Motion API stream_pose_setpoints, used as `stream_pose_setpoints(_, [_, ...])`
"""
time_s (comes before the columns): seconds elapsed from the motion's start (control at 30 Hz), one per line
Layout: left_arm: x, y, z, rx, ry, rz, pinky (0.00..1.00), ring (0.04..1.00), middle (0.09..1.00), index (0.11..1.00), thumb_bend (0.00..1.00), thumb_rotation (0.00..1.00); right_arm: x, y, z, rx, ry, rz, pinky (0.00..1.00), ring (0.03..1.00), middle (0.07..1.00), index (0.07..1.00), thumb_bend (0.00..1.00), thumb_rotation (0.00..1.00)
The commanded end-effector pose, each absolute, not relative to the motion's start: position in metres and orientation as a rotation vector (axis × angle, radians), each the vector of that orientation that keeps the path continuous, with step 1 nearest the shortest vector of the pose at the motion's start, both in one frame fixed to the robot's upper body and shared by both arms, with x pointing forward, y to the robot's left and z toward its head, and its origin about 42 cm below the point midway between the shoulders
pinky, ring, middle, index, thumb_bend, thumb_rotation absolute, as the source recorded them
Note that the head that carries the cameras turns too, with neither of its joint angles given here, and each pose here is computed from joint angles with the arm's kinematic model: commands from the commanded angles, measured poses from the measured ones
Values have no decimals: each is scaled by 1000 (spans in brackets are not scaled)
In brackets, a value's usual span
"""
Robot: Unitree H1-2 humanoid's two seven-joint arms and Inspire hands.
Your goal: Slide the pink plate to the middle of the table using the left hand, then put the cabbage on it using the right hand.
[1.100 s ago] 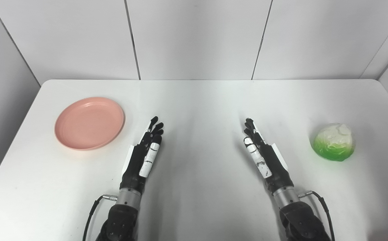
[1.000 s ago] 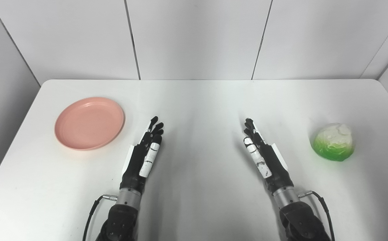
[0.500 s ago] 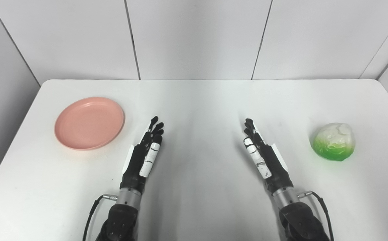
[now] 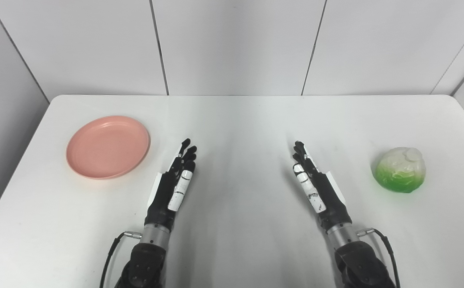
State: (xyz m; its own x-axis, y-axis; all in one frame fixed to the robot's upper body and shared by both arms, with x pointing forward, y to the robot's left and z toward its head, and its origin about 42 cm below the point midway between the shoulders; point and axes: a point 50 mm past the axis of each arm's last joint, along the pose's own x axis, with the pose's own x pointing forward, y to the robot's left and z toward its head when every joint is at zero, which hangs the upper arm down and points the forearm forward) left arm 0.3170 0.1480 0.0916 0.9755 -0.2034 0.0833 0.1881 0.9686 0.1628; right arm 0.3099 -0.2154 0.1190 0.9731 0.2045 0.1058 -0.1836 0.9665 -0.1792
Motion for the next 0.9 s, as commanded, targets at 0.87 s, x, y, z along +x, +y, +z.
stream_pose_setpoints(0.87, [319,118,52,136,-25,-248,949,977,978,982,774,1000,317,-230,129,-110,-123,225,1000,1000,1000,1000,123,1000])
